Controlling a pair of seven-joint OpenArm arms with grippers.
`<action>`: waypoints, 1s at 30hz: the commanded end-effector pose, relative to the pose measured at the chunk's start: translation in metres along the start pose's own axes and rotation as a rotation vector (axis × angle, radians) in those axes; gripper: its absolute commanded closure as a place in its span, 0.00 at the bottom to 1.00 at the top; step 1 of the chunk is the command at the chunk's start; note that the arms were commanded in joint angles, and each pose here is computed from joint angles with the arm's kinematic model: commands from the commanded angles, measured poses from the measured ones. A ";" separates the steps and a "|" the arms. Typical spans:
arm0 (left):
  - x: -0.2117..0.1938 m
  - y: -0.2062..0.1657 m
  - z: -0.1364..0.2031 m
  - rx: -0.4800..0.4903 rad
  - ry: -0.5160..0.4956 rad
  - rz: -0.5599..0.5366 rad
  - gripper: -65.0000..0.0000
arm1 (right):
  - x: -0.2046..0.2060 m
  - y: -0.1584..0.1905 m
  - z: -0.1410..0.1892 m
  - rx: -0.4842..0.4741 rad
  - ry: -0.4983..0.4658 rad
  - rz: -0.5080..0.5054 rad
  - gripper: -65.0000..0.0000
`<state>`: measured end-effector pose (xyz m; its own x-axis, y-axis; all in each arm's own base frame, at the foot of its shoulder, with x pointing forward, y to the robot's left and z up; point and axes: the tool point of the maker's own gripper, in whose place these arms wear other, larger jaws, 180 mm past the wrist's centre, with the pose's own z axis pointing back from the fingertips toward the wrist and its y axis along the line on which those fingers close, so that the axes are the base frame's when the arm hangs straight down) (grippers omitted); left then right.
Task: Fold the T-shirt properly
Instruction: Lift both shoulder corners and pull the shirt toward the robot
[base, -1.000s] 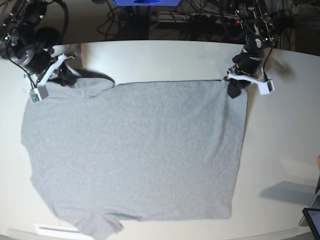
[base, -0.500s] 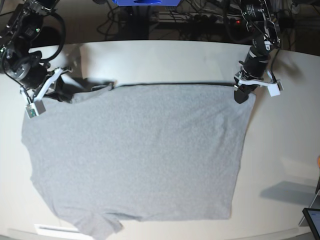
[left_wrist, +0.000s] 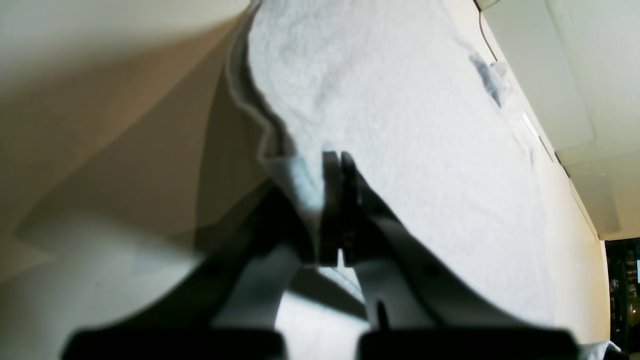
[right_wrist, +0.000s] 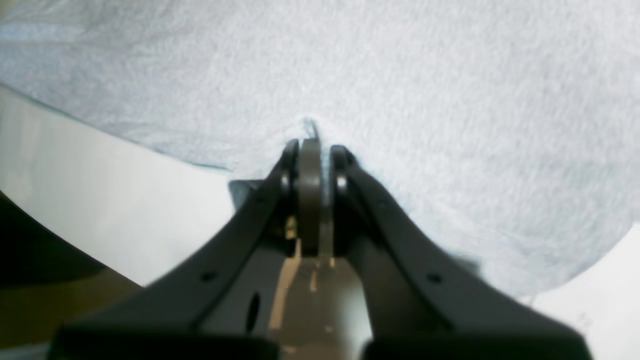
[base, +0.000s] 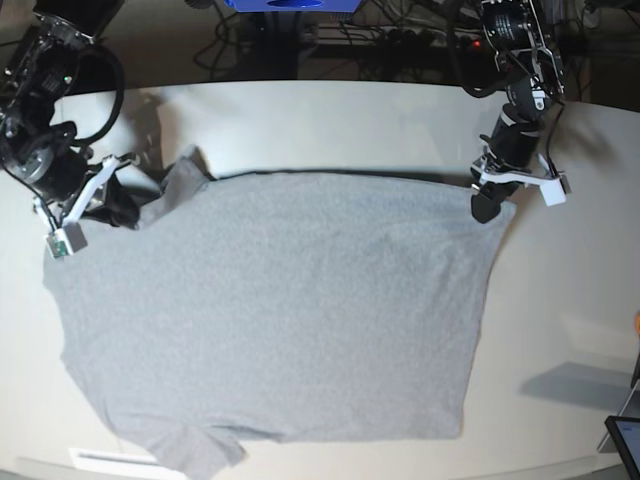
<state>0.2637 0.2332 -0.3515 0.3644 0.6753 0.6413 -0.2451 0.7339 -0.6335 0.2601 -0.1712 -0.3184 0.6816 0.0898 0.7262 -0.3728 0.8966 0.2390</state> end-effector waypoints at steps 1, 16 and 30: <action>0.012 -0.008 -0.001 -0.030 -0.039 -0.006 1.00 | 0.017 0.003 0.000 0.017 -0.052 0.025 1.00; 0.027 -0.011 -0.015 -0.036 -0.077 0.021 1.00 | 0.049 -0.009 -0.009 0.012 -0.112 -0.030 1.00; 0.045 -0.007 -0.044 -0.029 -0.106 0.203 1.00 | 0.062 -0.046 -0.022 0.011 -0.099 -0.087 1.00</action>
<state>0.3160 0.2497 -0.3484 0.2416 0.8174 0.5230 -0.2980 0.5754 -0.7617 0.3238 -0.1932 -0.3157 0.6927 -0.0321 0.7205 -0.3036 0.8932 0.3317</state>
